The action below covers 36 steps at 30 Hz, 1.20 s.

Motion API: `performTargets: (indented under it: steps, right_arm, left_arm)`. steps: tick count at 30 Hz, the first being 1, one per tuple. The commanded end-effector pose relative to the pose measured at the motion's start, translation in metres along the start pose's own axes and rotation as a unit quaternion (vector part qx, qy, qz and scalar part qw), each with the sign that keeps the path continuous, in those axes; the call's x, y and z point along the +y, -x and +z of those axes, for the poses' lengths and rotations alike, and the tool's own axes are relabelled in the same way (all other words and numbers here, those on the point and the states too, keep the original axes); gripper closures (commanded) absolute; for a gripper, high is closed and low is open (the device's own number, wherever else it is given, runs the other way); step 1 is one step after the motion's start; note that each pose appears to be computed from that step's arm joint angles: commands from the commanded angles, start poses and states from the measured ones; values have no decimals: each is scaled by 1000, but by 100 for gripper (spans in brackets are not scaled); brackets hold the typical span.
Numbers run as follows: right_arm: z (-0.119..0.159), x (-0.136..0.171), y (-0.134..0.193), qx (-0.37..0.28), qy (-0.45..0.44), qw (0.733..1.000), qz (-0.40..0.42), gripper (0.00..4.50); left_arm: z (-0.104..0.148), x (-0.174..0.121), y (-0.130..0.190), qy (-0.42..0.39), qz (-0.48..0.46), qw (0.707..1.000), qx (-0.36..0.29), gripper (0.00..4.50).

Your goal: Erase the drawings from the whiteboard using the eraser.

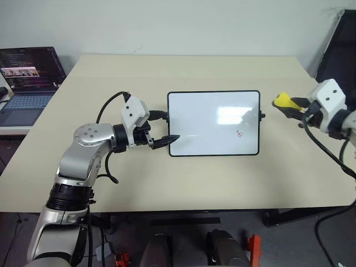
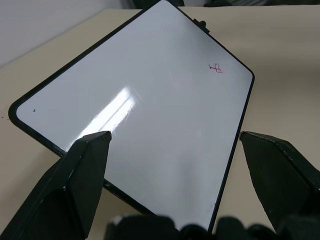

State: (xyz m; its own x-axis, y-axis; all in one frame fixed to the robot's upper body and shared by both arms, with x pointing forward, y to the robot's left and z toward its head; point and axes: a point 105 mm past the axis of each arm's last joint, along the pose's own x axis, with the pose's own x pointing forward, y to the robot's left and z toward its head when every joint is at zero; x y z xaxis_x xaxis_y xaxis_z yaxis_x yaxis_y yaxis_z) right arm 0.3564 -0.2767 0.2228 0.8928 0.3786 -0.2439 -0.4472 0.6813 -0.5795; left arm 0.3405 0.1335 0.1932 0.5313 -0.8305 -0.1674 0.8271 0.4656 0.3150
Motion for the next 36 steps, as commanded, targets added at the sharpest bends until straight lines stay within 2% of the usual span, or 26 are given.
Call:
performTargets:
  steps: [1, 14, 36]
  right_arm:
    - [5, -16, 12, -5, 16, 999, -28, 351]
    - [41, 6, -12, -85, -17, 996, 4, 351]
    - [38, 16, -18, -78, -23, 996, 36, 351]
  left_arm:
    - [15, 4, 1, -28, 2, 999, -18, 0]
    - [16, 3, 0, -28, -1, 999, -19, 0]
    - [19, 4, 4, -32, 7, 999, -19, 0]
